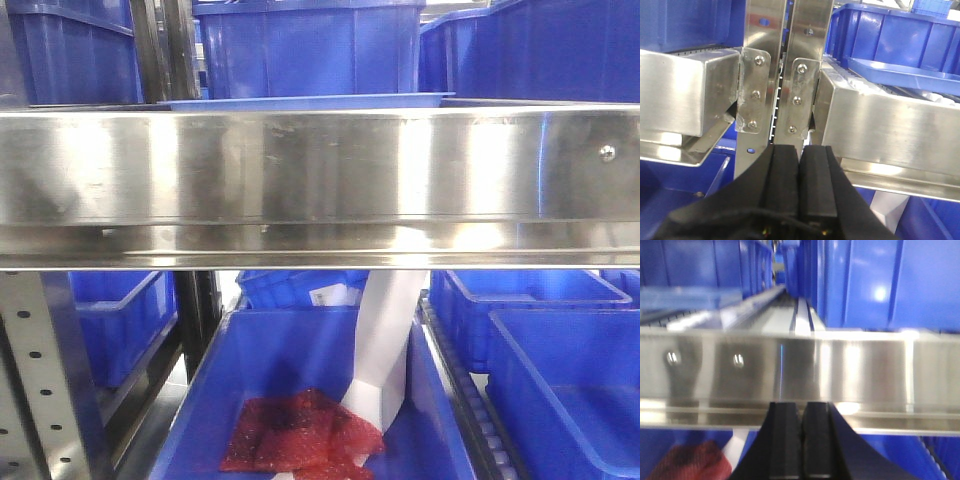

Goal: Grab blue tray and place on right shelf

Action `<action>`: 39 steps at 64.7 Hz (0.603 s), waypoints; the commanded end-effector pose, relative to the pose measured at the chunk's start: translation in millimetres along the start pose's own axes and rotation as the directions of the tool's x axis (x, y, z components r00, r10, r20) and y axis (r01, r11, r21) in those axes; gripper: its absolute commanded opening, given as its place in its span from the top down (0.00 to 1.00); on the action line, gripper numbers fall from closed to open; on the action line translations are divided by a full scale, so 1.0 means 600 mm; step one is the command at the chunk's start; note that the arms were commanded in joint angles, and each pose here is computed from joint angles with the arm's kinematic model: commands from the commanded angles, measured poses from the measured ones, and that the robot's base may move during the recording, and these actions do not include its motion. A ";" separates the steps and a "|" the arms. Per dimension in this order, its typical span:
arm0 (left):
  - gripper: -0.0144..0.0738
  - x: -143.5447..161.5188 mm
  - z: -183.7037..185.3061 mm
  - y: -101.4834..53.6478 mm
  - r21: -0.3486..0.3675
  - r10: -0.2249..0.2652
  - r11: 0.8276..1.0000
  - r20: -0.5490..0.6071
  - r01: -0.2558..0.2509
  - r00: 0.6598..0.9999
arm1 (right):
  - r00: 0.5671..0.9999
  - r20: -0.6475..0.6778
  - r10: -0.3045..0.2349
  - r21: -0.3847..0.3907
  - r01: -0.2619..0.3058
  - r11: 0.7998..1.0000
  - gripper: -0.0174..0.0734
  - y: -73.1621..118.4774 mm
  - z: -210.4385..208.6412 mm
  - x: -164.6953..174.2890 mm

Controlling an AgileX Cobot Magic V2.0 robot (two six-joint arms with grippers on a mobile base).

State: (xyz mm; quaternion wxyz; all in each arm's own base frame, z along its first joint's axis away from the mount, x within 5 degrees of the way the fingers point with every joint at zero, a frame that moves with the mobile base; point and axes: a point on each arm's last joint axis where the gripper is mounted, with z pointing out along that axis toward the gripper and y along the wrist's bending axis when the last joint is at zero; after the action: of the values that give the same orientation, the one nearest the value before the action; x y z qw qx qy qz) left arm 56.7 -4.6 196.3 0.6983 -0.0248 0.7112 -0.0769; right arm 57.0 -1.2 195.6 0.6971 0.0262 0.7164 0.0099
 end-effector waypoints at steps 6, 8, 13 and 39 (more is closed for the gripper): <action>0.89 -0.001 0.000 0.002 -0.001 -0.004 1.000 0.076 0.004 0.997 | 0.992 0.122 -0.013 0.003 0.013 1.000 0.75 0.000 -0.006 -0.026; 0.89 -0.001 0.000 0.002 -0.001 -0.004 1.000 0.076 0.004 0.997 | 0.993 0.121 -0.013 0.003 0.013 1.000 0.75 0.000 -0.006 -0.026; 0.89 -0.001 0.000 0.002 -0.001 -0.004 1.000 0.076 0.004 0.997 | 0.993 0.121 -0.013 0.003 0.013 1.000 0.75 0.000 -0.006 -0.026; 0.89 -0.001 0.000 0.002 -0.001 -0.004 1.000 0.076 0.004 0.997 | 0.993 0.121 -0.013 0.003 0.013 1.000 0.75 0.000 -0.006 -0.026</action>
State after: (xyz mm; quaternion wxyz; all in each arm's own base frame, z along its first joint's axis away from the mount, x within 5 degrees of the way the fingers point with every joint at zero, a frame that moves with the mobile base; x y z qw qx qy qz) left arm 56.7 -4.6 196.3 0.6983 -0.0246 0.7112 -0.0768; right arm 56.8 -1.1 194.5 0.6951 0.0256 0.7184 0.0094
